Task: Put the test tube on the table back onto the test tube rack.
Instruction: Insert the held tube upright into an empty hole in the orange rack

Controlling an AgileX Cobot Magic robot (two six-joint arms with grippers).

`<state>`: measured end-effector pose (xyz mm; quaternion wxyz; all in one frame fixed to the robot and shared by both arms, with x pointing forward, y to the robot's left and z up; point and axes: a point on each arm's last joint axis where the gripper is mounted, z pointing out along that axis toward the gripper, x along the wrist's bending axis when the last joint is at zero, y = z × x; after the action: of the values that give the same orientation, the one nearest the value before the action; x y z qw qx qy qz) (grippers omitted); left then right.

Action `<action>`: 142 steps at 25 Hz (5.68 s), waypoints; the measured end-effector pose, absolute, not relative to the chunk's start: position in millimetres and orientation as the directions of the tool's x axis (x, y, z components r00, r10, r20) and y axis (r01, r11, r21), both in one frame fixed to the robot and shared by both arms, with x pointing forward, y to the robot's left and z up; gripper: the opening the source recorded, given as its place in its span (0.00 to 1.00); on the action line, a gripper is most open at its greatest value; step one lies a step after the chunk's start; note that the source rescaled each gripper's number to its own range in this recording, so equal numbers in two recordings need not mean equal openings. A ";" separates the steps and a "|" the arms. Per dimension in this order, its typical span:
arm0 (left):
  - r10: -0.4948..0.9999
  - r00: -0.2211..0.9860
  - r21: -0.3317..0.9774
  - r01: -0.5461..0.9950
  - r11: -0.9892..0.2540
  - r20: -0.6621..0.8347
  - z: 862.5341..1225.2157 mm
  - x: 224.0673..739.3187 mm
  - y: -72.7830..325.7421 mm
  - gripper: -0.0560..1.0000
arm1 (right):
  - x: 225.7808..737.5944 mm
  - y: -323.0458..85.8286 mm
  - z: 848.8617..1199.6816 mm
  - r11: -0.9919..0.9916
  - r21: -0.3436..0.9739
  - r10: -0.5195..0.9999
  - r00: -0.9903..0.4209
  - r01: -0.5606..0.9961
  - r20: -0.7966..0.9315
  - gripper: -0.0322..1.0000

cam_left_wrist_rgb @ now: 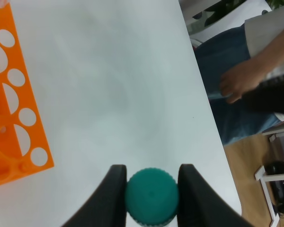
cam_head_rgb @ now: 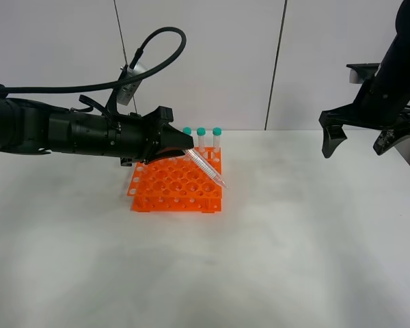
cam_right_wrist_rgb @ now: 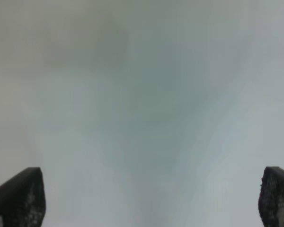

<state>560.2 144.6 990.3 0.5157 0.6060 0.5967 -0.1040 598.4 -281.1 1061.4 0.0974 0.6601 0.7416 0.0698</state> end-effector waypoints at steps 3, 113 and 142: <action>0.616 0.266 0.501 0.830 0.244 -0.741 990.3 560.2 144.6 0.05 | 587.2 -282.0 1074.7 0.122 0.241 0.992 -0.111 0.963 -0.056 0.98; 0.930 0.365 0.955 0.262 -0.137 0.034 1056.1 560.0 172.3 0.05 | 234.6 -297.9 1056.7 -0.001 0.912 0.998 -0.057 0.410 0.027 0.98; 0.887 0.432 0.894 0.316 -0.318 0.164 994.3 595.1 155.5 0.05 | 234.6 -297.7 1056.6 -0.003 0.912 0.998 -0.059 0.411 0.029 0.98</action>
<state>595.1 155.5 994.3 0.4169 0.7362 0.4086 0.3425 234.6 -297.7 1056.6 0.3634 0.5817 0.6055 0.4036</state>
